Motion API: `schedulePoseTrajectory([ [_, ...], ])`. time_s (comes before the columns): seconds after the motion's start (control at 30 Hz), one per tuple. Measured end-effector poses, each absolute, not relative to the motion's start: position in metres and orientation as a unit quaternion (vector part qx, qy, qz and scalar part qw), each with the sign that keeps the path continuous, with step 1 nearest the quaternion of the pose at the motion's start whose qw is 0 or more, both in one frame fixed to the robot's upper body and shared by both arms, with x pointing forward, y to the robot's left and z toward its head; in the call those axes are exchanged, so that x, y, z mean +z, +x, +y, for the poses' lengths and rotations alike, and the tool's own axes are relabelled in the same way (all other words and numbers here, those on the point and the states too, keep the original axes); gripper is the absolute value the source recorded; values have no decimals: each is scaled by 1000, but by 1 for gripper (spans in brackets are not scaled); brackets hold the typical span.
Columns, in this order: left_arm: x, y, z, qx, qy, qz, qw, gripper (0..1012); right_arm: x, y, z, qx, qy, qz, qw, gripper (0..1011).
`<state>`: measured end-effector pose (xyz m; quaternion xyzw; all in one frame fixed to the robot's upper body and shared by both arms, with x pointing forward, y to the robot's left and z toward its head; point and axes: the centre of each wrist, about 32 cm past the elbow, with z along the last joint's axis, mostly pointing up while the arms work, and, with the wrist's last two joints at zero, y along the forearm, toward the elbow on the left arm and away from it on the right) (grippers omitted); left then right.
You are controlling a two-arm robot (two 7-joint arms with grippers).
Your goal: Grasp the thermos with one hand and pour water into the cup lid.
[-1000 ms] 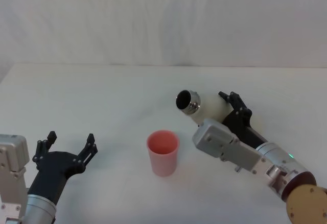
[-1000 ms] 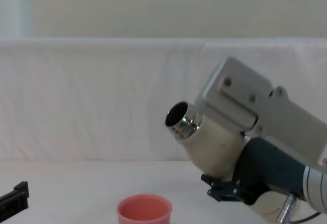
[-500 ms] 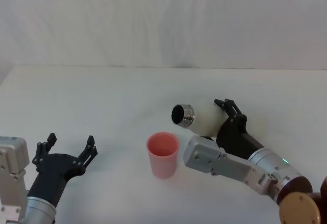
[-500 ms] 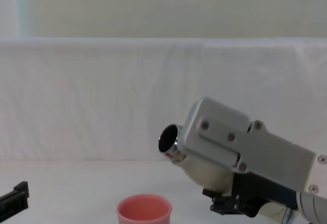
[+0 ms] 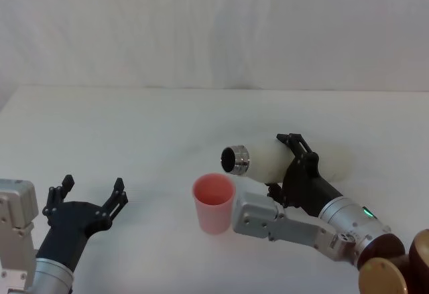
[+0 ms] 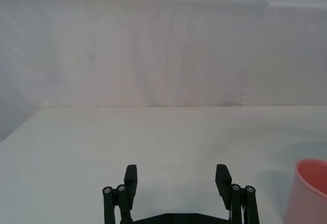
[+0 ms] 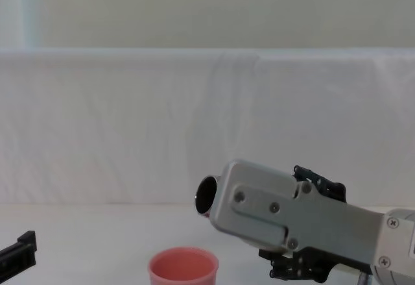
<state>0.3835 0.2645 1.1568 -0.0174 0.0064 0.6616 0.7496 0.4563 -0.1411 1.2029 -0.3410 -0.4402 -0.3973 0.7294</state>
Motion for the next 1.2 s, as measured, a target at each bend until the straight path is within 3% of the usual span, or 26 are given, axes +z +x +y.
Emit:
schedulePoseTrajectory([
  [1.2, 1157, 384, 265, 662, -17, 6, 750, 1001, 1199, 460, -133, -376, -382, -490, 688, 958],
])
